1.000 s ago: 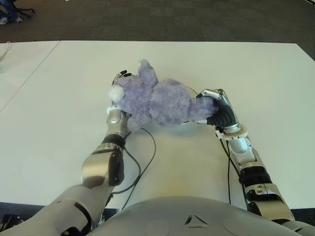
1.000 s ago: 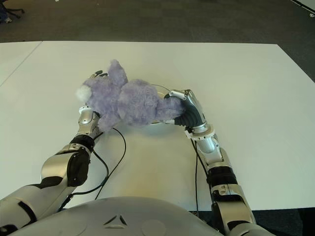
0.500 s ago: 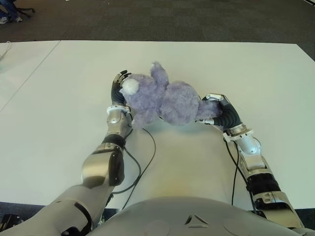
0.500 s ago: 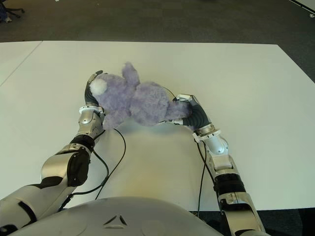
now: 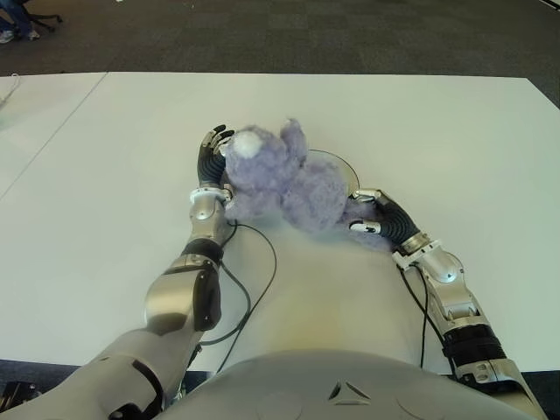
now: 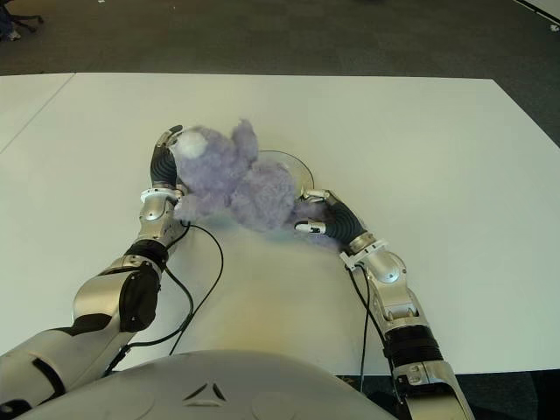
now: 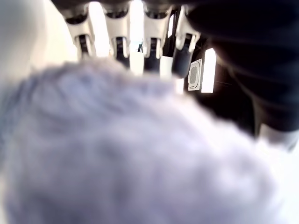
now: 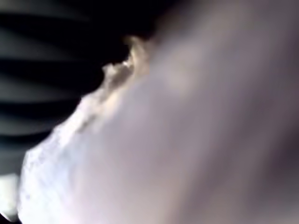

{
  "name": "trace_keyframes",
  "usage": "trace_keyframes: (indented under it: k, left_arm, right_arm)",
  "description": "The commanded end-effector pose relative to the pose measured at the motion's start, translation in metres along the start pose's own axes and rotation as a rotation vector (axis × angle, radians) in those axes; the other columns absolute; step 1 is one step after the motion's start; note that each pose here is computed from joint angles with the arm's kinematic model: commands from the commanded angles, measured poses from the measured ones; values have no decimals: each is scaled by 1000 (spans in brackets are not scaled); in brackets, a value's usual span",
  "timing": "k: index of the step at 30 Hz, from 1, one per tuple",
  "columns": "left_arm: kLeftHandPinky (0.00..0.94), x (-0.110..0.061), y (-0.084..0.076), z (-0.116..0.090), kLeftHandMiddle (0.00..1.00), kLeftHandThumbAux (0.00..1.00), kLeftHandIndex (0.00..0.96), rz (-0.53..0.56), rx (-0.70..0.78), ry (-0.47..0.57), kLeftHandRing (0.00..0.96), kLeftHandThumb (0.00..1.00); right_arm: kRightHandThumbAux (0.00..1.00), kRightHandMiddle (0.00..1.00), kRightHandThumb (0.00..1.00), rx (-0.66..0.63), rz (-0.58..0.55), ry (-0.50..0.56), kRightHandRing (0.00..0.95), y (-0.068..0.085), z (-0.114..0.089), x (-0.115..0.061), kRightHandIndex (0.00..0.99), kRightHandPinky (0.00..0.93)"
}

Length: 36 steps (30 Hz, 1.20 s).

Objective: Put the doll into the plate.

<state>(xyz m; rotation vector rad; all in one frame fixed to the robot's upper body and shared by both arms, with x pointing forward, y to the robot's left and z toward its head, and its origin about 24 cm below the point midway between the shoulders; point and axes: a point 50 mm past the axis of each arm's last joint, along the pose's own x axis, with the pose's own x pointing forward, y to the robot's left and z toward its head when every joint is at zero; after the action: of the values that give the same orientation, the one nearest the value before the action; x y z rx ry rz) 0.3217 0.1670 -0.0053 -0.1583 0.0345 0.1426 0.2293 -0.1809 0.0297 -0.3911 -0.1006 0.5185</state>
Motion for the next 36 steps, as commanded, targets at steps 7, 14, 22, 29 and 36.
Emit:
trace_keyframes:
  k: [7,14,22,29,36]
  left_arm:
    - [326,-88,18,-102,296,599,231,98,-57,488,315,0]
    - [298,-88,18,-102,285,603,217,95,-59,478,303,0]
    - [305,-88,18,-102,298,598,224,97,-67,482,311,0]
    - [302,-88,18,-102,283,600,217,97,-66,481,305,0]
    - [295,-88,18,-102,285,607,226,95,-68,481,306,0]
  right_arm:
    - [494,28,32,131,163,172,51,34,-26,-19,0,124]
    - [537,56,87,170,168,180,78,36,-25,-21,0,142]
    - [592,101,165,187,159,173,125,34,-22,-21,28,181]
    - [618,135,202,267,199,180,174,35,-28,-19,59,257]
    - [639,170,221,320,244,190,230,40,-39,-21,44,305]
